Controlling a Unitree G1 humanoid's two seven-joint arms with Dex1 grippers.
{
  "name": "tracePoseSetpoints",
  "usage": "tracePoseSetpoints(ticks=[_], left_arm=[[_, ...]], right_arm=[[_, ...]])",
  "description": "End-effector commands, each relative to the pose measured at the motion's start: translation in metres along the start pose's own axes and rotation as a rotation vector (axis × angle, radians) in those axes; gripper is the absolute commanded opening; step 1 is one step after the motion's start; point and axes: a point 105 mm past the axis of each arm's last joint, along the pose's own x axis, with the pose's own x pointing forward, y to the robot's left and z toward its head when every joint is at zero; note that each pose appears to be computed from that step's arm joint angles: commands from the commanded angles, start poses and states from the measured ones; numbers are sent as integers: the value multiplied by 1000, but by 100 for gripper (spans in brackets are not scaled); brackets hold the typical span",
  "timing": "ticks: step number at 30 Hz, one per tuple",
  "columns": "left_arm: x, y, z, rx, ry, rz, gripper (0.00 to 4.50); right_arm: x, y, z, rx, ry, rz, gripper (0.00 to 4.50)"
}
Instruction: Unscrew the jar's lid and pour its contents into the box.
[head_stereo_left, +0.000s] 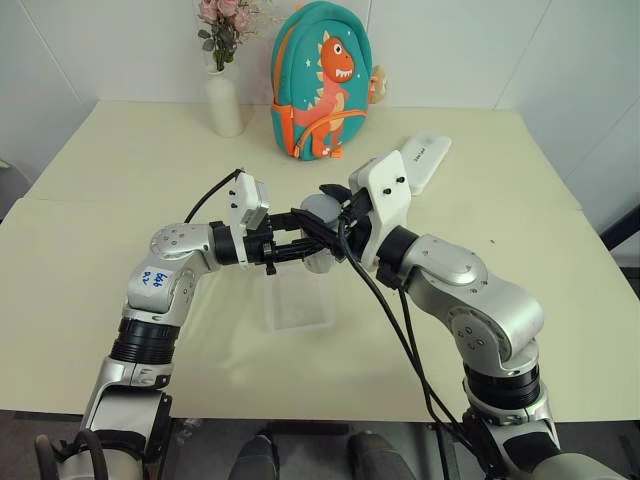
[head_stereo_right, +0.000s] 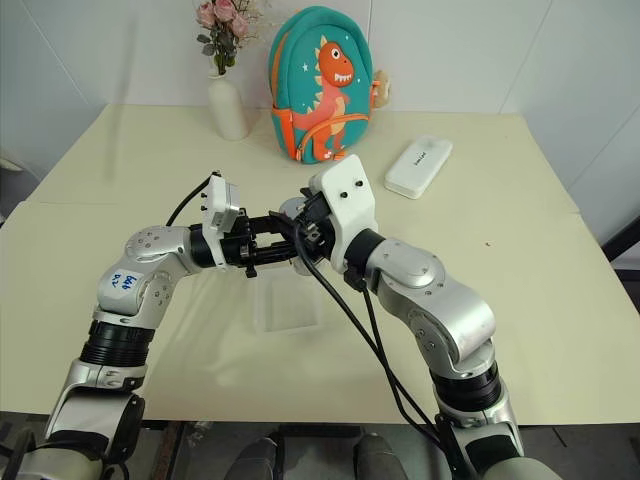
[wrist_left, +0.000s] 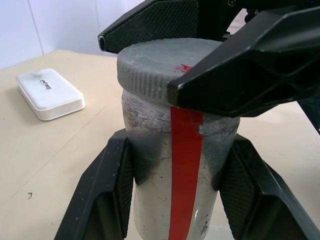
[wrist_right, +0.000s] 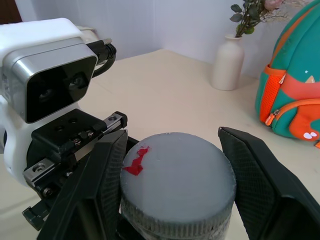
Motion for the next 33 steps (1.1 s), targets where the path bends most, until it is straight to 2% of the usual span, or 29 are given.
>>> tracePoseSetpoints(ticks=[1,9,16,29,33], left_arm=[[1,-3,15,51,-32,-33,197],[-1,-13,13,24,-24,-125,197],[-3,-21,11,26,-6,-210,197],[-2,-20,12,47,-2,-218,197],[0,-22,12,53,-4,-223,197]], right_arm=[[-8,19,16,-15,-81,141,257],[-22,42,19,-21,-108,458,257],[-33,39,19,-45,-99,657,257],[-31,31,13,-86,-71,698,257],[-26,30,16,-97,-85,644,393]])
